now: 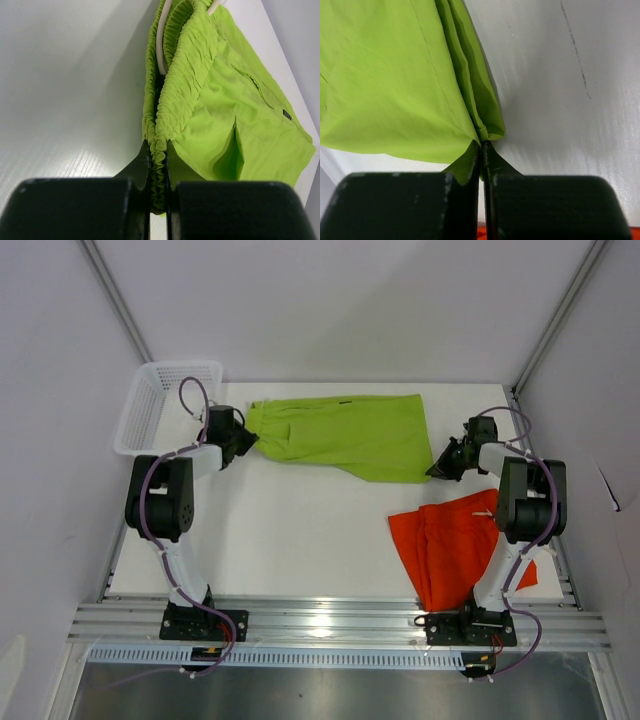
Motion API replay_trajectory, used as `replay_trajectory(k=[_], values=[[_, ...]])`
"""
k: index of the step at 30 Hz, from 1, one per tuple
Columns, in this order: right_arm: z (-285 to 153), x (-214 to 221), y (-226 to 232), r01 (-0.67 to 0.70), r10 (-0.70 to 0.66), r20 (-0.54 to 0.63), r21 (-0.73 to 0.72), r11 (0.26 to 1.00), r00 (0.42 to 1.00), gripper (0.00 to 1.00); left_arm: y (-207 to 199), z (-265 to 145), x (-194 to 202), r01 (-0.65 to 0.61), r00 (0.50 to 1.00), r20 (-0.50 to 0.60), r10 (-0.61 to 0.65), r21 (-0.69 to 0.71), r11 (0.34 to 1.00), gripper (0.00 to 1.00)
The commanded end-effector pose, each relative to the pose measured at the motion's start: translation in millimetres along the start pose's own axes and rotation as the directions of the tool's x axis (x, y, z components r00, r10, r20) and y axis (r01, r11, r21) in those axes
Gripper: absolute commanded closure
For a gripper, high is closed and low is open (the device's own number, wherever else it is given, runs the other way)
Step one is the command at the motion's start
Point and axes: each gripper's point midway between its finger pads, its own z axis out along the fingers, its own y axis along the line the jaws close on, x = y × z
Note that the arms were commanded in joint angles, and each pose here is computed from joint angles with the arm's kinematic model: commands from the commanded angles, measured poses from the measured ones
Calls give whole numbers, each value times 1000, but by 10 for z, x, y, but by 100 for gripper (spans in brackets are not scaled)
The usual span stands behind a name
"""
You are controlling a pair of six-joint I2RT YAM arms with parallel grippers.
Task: Fold and stack the shorts
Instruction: Fold the shorts
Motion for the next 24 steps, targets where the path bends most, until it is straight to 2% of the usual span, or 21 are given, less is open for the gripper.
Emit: replay_trajectory(k=[1, 5, 6, 7, 8, 10, 14, 18, 24], values=[[-29, -241, -94, -8, 5, 71, 43, 999, 997, 100, -57, -20, -185, -29, 998, 64, 28, 12, 1000, 100], [-51, -294, -140, -14, 8, 83, 66, 998, 997, 100, -116, -53, -174, -32, 998, 60, 29, 47, 998, 100], [-57, -307, -142, -14, 9, 83, 64, 998, 997, 96, -136, -72, -150, -28, 998, 52, 25, 60, 998, 100], [-90, -341, -88, -8, 3, 89, 49, 999, 996, 60, -125, -119, -35, -30, 999, 25, 28, 70, 997, 100], [-117, -361, -58, -6, 1, 95, 42, 999, 995, 53, -145, -152, -7, -32, 999, 24, 30, 79, 996, 100], [-191, -417, 18, 2, -6, 120, 35, 999, 993, 46, -154, -210, 69, -43, 999, 20, 41, 83, 996, 100], [-411, -521, 288, 60, -64, 155, 29, 998, 986, 43, -232, -423, 184, -67, 998, 20, 65, 104, 992, 100], [-632, -585, 716, 145, -138, 205, -21, 989, 969, 42, -156, -591, 326, -78, 997, 27, 77, 66, 995, 100], [-497, -174, 1607, 311, -283, 153, -215, 926, 947, 41, -34, -866, 741, -28, 999, -42, 29, 22, 999, 98]])
